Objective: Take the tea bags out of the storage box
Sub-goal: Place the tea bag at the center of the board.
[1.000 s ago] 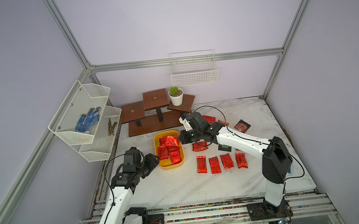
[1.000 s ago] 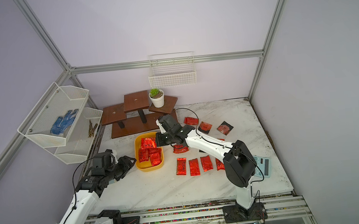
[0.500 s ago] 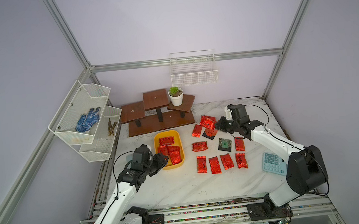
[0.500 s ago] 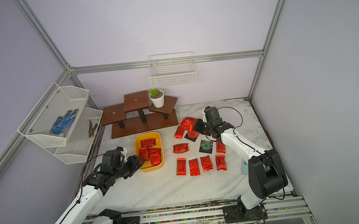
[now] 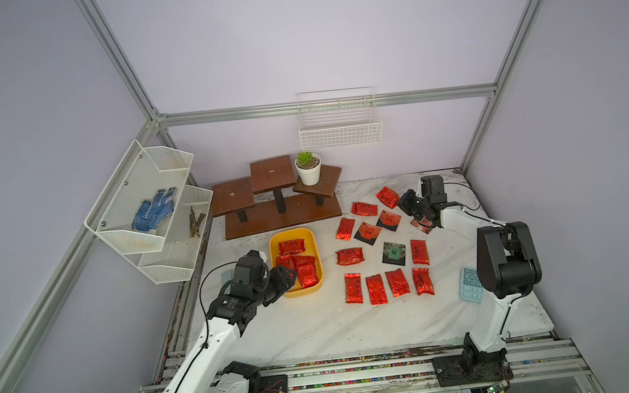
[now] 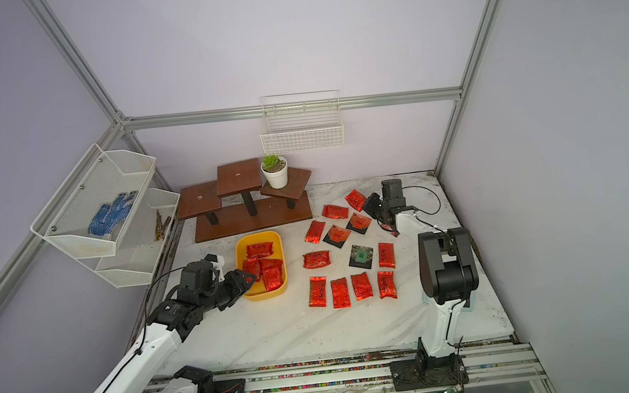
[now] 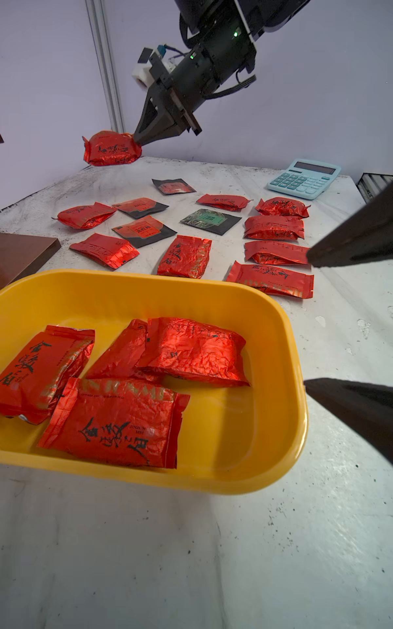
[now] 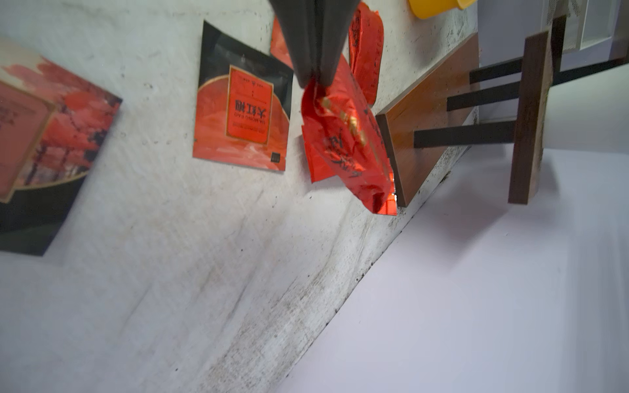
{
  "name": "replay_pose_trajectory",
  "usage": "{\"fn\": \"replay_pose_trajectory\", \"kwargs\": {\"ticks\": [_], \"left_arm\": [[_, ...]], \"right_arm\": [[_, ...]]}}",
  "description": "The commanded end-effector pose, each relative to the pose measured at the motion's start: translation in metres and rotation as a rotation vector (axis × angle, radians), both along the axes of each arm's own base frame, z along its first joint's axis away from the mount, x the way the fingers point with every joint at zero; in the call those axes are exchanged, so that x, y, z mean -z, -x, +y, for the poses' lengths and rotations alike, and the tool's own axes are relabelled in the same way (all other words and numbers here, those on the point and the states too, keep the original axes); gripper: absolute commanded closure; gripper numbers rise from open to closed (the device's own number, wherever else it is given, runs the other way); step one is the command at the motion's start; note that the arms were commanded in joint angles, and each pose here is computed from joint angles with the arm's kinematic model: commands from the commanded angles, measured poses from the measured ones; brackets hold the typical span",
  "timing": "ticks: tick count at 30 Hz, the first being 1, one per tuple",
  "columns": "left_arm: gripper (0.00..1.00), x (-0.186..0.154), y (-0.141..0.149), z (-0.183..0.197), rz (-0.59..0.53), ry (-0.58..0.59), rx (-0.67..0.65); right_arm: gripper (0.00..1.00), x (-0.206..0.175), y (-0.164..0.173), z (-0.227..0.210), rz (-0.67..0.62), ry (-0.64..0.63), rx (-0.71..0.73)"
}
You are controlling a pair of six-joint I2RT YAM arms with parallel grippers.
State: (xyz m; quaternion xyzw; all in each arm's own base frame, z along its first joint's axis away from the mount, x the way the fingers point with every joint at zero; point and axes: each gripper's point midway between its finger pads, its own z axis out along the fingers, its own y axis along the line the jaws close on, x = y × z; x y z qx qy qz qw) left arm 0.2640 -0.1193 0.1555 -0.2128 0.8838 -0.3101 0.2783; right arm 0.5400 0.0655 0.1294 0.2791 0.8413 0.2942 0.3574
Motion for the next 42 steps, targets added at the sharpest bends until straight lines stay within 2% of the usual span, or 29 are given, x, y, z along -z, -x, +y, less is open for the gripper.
{"fn": "replay_pose_trajectory", "kwargs": {"ticks": [1,10,13,14,16,19,21,24,29,42], "left_arm": [[0.44,-0.013,-0.003,0.004,-0.055,-0.012,-0.013],[0.43,-0.009,-0.003,0.007,-0.046,-0.024,-0.026],[0.43,-0.011,-0.004,0.008,-0.048,-0.025,-0.031],[0.43,-0.013,-0.004,0.009,-0.052,-0.028,-0.033],[0.43,-0.016,-0.004,0.011,-0.053,-0.039,-0.037],[0.42,-0.023,-0.003,0.015,-0.063,-0.058,-0.045],[0.42,-0.026,-0.003,0.019,-0.071,-0.069,-0.055],[0.41,-0.03,-0.003,0.024,-0.079,-0.074,-0.071],[0.41,-0.036,-0.008,0.03,-0.089,-0.081,-0.082],[0.41,-0.028,-0.028,0.043,-0.04,-0.112,-0.078]], "right_arm": [[1.0,-0.002,-0.024,-0.014,-0.029,-0.011,0.034],[1.0,0.044,-0.042,-0.036,0.041,-0.024,0.063],[1.0,0.055,-0.036,-0.042,0.082,-0.007,0.069],[0.97,0.055,-0.035,-0.045,0.084,0.002,0.073],[0.81,0.05,-0.032,-0.049,0.08,0.029,0.081],[0.65,0.035,-0.024,-0.056,0.062,0.068,0.098],[0.59,0.022,-0.018,-0.056,0.04,0.079,0.101],[0.56,0.001,-0.006,-0.053,0.0,0.086,0.095],[0.57,-0.025,0.015,-0.021,-0.047,0.105,-0.003],[0.58,-0.064,0.077,0.119,-0.116,0.245,-0.368]]}}
